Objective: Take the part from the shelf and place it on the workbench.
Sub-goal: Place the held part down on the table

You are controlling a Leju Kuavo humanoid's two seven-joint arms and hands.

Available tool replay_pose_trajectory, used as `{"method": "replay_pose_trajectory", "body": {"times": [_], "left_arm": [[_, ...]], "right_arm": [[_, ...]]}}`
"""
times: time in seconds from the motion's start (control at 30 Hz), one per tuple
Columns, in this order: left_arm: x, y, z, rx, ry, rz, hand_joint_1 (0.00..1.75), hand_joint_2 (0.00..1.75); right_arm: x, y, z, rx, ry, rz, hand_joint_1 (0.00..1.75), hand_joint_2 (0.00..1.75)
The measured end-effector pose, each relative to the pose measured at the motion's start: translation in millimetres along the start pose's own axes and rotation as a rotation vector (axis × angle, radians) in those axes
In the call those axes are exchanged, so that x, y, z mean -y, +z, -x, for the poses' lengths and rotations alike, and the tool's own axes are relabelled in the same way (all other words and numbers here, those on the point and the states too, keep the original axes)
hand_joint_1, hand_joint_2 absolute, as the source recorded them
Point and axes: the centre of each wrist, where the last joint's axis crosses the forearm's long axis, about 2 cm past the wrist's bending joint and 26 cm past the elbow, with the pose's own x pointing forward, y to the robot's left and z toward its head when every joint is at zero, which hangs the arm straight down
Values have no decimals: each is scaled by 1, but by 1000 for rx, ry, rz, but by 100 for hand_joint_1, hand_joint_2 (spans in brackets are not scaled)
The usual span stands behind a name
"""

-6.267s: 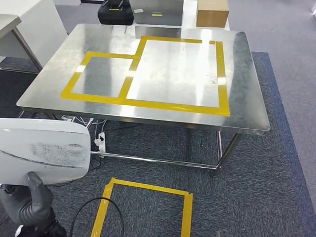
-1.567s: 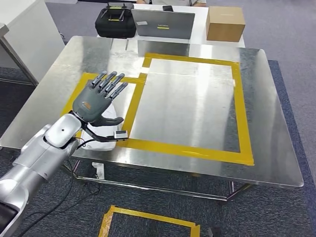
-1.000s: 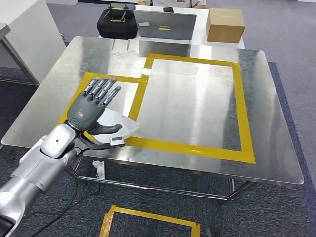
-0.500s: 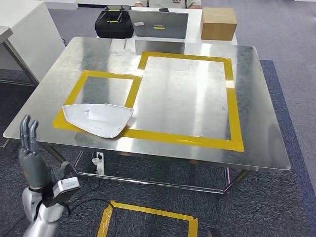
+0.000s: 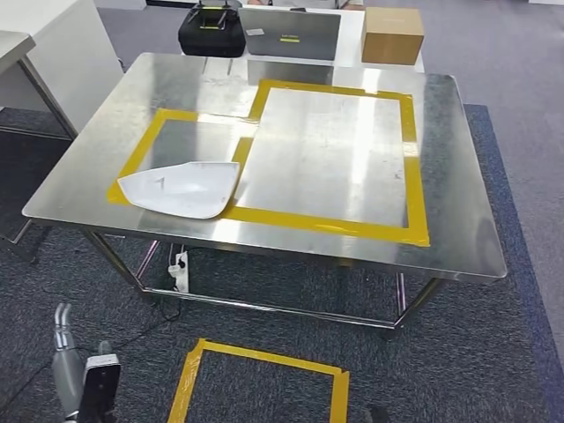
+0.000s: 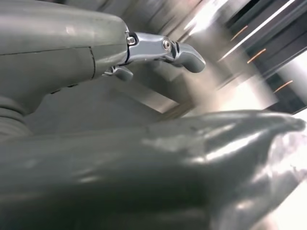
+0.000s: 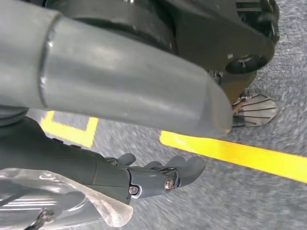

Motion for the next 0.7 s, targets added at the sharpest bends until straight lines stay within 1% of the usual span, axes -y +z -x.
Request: {"method": "replay_pose_trajectory", "body": {"times": [0.1, 0.17, 0.23, 0.3, 0.4, 0.53, 0.7], "left_arm": [[14, 22, 43, -170, -19, 107, 0, 0], [18, 38, 61, -283, -33, 182, 0, 0], [21, 53, 73, -411, -50, 269, 0, 0], [24, 68, 81, -528, -67, 350, 0, 0], [25, 85, 86, -654, -85, 436, 0, 0], [22, 101, 91, -755, -107, 502, 0, 0], [21, 115, 93, -874, -122, 584, 0, 0]], "right_arm": [[-6, 0, -1, 36, 87, 10, 0, 0], [-8, 1, -1, 46, 143, 18, 0, 0], [-10, 1, -2, 61, 210, 30, 0, 0], [-11, 1, -4, 80, 269, 42, 0, 0], [-12, 1, -9, 107, 321, 51, 0, 0], [-13, 1, -11, 113, 350, 47, 0, 0], [-14, 1, -10, 93, 345, 4, 0, 0]]}}
